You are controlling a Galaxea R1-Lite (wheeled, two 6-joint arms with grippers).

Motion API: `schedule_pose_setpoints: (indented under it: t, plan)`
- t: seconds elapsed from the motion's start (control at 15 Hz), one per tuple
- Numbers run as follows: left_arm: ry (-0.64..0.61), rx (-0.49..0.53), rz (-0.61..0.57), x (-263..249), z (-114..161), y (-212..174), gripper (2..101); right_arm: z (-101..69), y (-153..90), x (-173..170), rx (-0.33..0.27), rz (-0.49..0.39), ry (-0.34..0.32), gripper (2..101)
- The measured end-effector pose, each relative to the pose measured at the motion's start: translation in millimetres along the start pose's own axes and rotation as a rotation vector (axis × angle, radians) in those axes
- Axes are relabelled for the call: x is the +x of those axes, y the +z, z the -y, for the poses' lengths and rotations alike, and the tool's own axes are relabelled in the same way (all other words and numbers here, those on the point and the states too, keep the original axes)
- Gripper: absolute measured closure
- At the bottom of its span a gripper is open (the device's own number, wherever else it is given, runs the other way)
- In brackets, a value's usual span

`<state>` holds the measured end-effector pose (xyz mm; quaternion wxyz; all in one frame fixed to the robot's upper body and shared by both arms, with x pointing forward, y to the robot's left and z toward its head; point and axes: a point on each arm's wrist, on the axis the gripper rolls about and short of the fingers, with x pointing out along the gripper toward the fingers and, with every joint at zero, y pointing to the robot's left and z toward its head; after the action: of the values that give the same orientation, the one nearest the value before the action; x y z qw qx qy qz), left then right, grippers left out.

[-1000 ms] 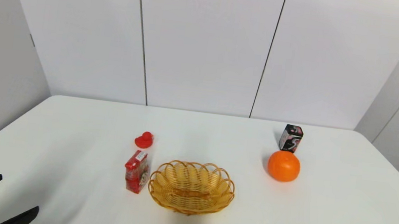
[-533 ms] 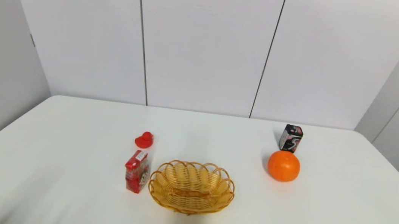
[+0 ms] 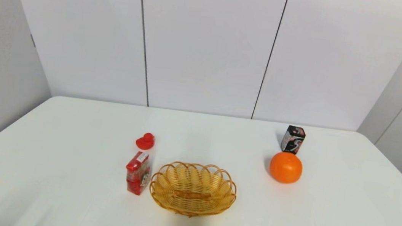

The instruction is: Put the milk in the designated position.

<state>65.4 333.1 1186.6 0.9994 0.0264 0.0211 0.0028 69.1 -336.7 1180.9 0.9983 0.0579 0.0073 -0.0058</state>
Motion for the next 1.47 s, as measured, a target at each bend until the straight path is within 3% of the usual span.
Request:
schedule_pose_setpoints:
  t: [0.87,1.33,1.47]
  plan:
    - [-0.026,0.101,0.053,3.4,0.8,-2.7,5.4,0.0,0.0,0.0,0.0,0.0,0.0,4.3]
    - [-0.024,0.062,0.047,3.7,0.8,-3.7,5.4,0.0,0.0,0.0,0.0,0.0,-0.001,4.3]
    - [-0.009,-0.008,0.046,3.7,0.4,-3.7,5.4,0.0,0.0,0.0,0.0,0.0,0.0,4.3]
